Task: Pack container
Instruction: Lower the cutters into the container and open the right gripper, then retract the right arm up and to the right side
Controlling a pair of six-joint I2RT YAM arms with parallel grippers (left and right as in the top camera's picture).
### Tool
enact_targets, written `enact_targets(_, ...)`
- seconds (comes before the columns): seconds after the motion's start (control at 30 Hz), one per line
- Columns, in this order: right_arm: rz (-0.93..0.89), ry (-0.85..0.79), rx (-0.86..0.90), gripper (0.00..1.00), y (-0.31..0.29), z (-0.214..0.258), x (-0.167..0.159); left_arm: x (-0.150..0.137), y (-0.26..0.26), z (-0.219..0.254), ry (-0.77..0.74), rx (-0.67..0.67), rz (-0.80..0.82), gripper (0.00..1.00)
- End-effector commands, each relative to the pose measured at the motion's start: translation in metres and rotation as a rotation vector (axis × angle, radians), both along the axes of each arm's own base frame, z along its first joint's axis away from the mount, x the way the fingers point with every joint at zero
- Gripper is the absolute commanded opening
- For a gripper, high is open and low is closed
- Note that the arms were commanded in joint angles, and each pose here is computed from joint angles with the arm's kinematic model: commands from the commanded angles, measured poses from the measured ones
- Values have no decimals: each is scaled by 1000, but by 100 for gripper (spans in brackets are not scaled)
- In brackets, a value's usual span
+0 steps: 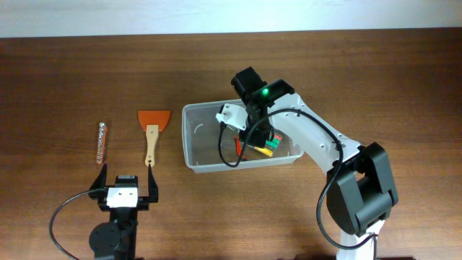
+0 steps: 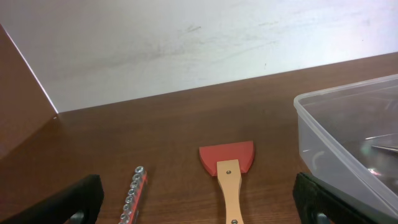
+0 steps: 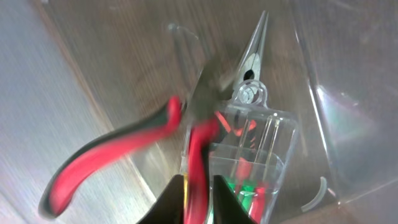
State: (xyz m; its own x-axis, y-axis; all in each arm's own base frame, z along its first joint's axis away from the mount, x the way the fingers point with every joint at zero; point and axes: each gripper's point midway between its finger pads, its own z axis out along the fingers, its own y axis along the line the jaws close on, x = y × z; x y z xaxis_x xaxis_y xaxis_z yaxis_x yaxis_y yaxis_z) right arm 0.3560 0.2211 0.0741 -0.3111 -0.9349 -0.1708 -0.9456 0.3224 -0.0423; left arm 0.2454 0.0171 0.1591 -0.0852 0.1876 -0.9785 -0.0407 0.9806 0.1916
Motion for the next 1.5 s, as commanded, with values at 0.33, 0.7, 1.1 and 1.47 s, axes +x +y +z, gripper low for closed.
enact_targets(0.33, -15, -21, 38, 46, 7, 0, 6, 0, 2, -2, 1, -8, 13, 99)
enact_targets(0.7, -367, -259, 83, 99, -14, 98, 79, 0, 2, -2, 1, -8, 13, 99)
enact_targets(1.1, -1173, -383, 67, 99, -236, 214, 99, 0, 2, -2, 1, -8, 13, 99)
enact_targets(1.47, -1603, -301, -24, 99, -393, 201, 43, 0, 2, -2, 1, -8, 13, 99)
